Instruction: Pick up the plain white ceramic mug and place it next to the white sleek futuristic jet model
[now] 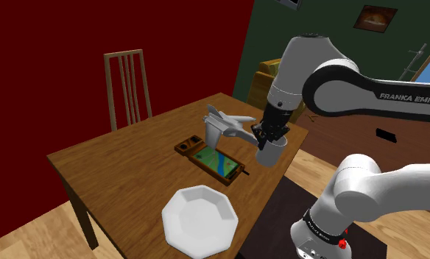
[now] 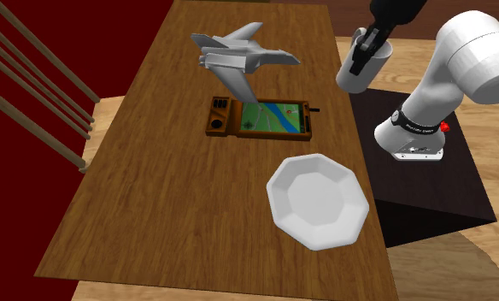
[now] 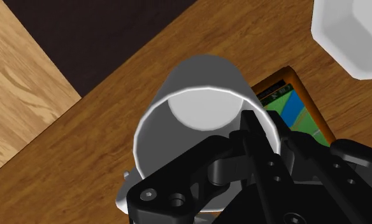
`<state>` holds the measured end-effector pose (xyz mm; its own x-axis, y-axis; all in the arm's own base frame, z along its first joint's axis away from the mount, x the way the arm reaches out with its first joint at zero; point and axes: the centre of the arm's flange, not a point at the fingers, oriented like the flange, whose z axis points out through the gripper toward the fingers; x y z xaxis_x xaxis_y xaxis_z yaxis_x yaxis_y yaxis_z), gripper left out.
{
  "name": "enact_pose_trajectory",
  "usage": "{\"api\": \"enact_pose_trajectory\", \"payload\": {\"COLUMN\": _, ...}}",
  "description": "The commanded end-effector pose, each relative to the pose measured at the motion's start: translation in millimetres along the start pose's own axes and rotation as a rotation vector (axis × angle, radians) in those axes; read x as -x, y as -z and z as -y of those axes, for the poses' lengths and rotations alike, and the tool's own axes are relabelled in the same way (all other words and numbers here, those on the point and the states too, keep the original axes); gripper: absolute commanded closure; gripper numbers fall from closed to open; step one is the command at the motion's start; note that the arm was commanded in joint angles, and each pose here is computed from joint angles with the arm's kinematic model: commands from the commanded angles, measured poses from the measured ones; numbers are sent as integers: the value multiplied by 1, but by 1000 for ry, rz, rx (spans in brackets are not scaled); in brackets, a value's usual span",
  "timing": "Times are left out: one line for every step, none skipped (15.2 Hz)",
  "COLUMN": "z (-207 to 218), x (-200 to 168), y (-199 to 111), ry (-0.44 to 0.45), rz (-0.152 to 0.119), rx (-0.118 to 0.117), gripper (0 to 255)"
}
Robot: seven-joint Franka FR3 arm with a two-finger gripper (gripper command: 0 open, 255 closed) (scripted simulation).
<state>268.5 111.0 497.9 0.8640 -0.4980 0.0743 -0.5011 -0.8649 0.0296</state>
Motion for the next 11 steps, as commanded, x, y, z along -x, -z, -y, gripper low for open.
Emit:
{"api": "enact_pose_trajectory", "payload": {"z": -1, "x": 1, "y": -10, "ry": 0, "rz": 0, "rx": 0, "gripper": 255}}
{"api": "enact_pose_trajectory", "payload": {"z": 0, "x": 1, "y": -15, "ry": 0, "rz": 0, "rx": 0, "gripper": 255}}
{"api": "enact_pose_trajectory", "payload": {"z": 0, "x": 1, "y": -21, "ry": 0, "rz": 0, "rx": 0, "gripper": 255}}
{"api": "enact_pose_trajectory", "payload": {"z": 0, "x": 2, "y": -26, "ry": 0, "rz": 0, "rx": 0, "gripper": 255}}
{"api": "enact_pose_trajectory", "payload": {"z": 0, "x": 2, "y": -31, "ry": 0, "rz": 0, "rx": 0, "gripper": 255}}
{"api": "enact_pose_trajectory", "payload": {"z": 0, "x": 3, "y": -36, "ry": 0, "rz": 0, "rx": 0, "gripper": 255}}
{"api": "enact_pose_trajectory", "payload": {"z": 0, "x": 3, "y": -42, "ry": 0, "rz": 0, "rx": 0, "gripper": 255}}
{"api": "enact_pose_trajectory", "payload": {"z": 0, "x": 3, "y": -47, "ry": 0, "rz": 0, "rx": 0, "gripper": 255}}
{"api": "enact_pose_trajectory", "payload": {"z": 1, "x": 4, "y": -52, "ry": 0, "rz": 0, "rx": 0, "gripper": 255}}
{"api": "enact_pose_trajectory", "payload": {"z": 1, "x": 4, "y": -57, "ry": 0, "rz": 0, "rx": 0, "gripper": 255}}
{"api": "enact_pose_trajectory", "payload": {"z": 1, "x": 4, "y": -63, "ry": 0, "rz": 0, "rx": 0, "gripper": 255}}
